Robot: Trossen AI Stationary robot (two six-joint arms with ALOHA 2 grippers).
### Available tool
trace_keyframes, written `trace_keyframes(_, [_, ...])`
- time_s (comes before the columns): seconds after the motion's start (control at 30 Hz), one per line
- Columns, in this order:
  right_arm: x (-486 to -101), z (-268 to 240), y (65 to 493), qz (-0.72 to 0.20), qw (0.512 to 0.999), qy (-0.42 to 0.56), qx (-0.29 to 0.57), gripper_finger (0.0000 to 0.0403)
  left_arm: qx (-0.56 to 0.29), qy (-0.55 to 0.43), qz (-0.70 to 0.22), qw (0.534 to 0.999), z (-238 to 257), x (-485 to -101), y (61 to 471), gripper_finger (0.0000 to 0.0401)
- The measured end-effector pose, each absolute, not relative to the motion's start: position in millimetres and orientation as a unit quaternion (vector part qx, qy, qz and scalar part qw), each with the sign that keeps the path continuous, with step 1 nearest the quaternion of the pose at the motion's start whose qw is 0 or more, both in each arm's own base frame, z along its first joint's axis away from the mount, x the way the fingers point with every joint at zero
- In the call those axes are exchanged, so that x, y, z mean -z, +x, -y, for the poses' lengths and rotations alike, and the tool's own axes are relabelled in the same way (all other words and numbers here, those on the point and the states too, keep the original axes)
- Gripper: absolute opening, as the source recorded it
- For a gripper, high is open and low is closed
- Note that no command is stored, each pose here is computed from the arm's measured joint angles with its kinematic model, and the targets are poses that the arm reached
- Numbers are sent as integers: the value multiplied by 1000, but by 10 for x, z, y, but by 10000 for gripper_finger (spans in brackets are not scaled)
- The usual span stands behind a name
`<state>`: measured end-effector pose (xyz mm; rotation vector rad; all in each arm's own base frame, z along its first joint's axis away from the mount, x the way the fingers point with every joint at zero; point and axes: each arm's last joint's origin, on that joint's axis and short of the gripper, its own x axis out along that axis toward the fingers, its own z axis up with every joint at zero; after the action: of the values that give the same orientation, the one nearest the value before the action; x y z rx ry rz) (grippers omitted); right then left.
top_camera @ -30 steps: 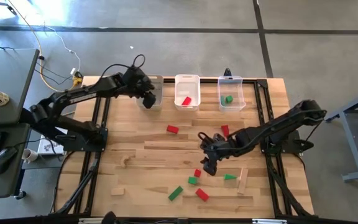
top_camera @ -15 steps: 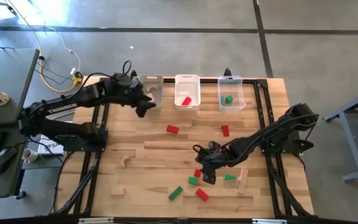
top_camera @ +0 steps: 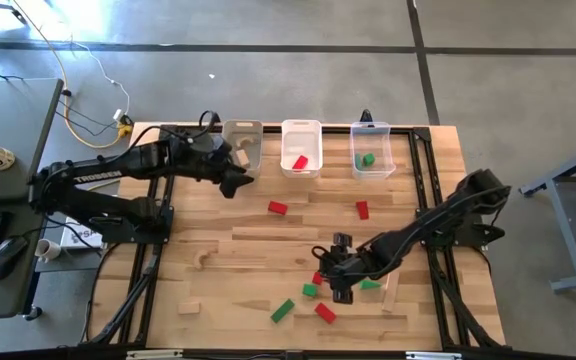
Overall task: Sort & place blocks by color
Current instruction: Put the red block into the white bin
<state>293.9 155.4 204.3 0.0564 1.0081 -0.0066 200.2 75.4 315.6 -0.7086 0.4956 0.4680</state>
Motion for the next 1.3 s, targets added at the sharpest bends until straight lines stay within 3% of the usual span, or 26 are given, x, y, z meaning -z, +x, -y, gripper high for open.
trace_keyframes(0.9, [-1445,-1643,3181,-511,859,10,9,226,-238,-318,-284,873,-546,-3083,2011,225])
trace_keyframes(1.3, [-1437,-1540,3234,-516,856,25,14,119,-235,-302,-296,875,-544,-3071,2001,225])
